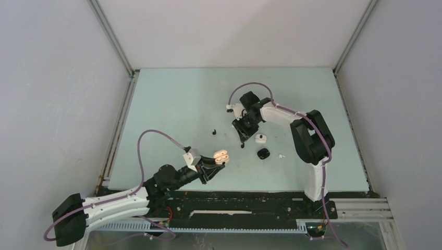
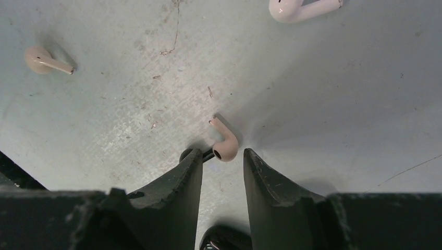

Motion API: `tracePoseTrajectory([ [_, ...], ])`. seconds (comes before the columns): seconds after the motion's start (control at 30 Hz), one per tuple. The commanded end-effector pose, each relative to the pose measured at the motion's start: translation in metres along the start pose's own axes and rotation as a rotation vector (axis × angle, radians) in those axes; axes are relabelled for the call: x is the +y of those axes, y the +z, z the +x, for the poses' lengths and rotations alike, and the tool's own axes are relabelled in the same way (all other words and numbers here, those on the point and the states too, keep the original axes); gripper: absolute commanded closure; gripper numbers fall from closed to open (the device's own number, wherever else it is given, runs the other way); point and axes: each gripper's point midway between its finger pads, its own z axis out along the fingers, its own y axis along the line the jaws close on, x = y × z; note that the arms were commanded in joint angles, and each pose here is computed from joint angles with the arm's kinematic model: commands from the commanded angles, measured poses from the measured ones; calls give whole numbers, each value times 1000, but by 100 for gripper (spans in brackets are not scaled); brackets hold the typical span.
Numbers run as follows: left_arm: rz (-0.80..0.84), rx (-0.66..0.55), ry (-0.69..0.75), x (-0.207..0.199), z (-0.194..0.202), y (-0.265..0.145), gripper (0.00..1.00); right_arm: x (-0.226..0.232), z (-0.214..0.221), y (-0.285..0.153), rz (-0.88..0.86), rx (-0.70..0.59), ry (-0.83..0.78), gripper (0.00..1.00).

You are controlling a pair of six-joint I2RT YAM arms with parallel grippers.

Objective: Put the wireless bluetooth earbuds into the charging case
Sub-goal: Adjust the left earbud at the center of the board.

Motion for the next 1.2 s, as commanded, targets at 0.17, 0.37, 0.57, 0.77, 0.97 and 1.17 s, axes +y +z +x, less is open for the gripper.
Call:
tracePoseTrajectory([
  [0.17,-3,-23,-7,0,-4,1,100,-21,-8,-6,74,-13,-3,63],
  [0.37,0,-25,-9,0,-3,2,100,-32,-8,-16,103,-31,12,64],
  [0.57,-1,-22,-9,0,-2,2,100,-37,-7,-25,128,-41,23,64],
  [0.77,-2,-20,-10,0,-2,3,100,-31,-13,-33,84,-77,28,64],
  [0.97,5,-22,-9,-1,-4,4,100,-25,-15,-18,48,-55,-9,63],
  [1.17,17,-26,-10,-4,-8,5,100,-18,-15,-2,32,-15,-84,63],
])
